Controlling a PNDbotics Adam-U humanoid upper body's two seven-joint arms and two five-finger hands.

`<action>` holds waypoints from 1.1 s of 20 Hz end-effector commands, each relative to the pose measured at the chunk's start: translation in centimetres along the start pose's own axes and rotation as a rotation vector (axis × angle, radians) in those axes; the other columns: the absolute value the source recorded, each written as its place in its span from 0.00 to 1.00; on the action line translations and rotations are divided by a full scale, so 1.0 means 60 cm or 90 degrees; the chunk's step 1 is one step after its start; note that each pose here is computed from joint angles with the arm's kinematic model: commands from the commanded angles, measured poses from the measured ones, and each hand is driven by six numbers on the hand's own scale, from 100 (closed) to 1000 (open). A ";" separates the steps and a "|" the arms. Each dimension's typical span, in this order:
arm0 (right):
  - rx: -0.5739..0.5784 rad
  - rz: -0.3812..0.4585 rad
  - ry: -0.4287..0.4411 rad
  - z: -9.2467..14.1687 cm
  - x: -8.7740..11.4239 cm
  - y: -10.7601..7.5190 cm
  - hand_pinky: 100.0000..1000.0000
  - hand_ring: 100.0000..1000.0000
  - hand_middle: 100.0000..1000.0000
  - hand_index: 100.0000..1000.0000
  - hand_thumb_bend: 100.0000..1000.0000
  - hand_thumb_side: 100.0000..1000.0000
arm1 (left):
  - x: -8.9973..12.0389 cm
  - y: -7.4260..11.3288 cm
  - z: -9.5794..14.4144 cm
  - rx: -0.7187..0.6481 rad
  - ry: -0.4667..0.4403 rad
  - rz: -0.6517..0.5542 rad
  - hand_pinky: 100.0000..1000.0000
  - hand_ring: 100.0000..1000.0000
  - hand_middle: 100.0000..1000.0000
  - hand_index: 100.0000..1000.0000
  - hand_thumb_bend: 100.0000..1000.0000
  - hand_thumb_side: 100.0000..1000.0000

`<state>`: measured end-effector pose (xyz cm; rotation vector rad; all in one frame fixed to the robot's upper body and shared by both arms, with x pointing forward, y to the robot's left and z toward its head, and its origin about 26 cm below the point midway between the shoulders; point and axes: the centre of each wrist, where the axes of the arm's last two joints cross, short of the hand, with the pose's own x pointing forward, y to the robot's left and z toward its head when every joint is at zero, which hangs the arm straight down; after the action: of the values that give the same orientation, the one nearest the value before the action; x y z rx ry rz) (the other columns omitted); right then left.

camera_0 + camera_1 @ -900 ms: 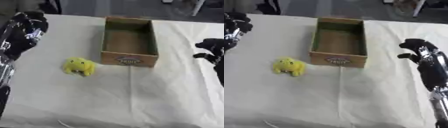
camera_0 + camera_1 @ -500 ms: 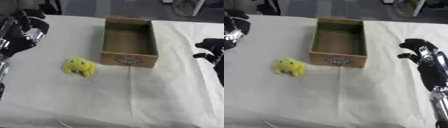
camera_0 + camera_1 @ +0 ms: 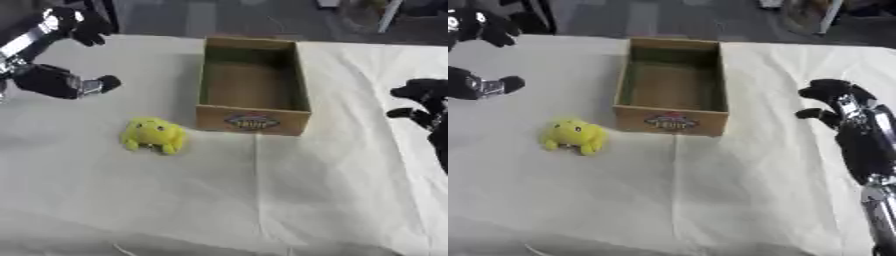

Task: Pick up objects on the table and place them in the box.

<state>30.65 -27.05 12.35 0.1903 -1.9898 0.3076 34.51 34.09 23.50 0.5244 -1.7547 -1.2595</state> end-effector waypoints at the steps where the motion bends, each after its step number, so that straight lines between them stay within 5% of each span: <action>1: 0.012 0.015 -0.011 -0.004 0.013 -0.006 0.59 0.78 0.60 0.70 0.00 0.63 | -0.008 0.021 -0.009 -0.058 0.020 -0.076 0.73 0.71 0.70 0.81 0.55 0.16; 13: 0.021 0.014 -0.005 -0.004 0.010 -0.004 0.59 0.78 0.60 0.70 0.00 0.64 | -0.058 -0.030 -0.105 -0.229 0.043 -0.132 0.71 0.68 0.67 0.80 0.61 0.23; 22: 0.022 0.013 -0.003 -0.004 0.008 -0.003 0.59 0.78 0.60 0.70 0.00 0.64 | -0.084 -0.059 -0.130 -0.304 0.065 -0.139 0.70 0.67 0.65 0.79 0.65 0.25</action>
<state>30.66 -26.92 12.22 0.2012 -1.9754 0.3291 42.95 32.10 17.81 0.4616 -1.2800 -1.6923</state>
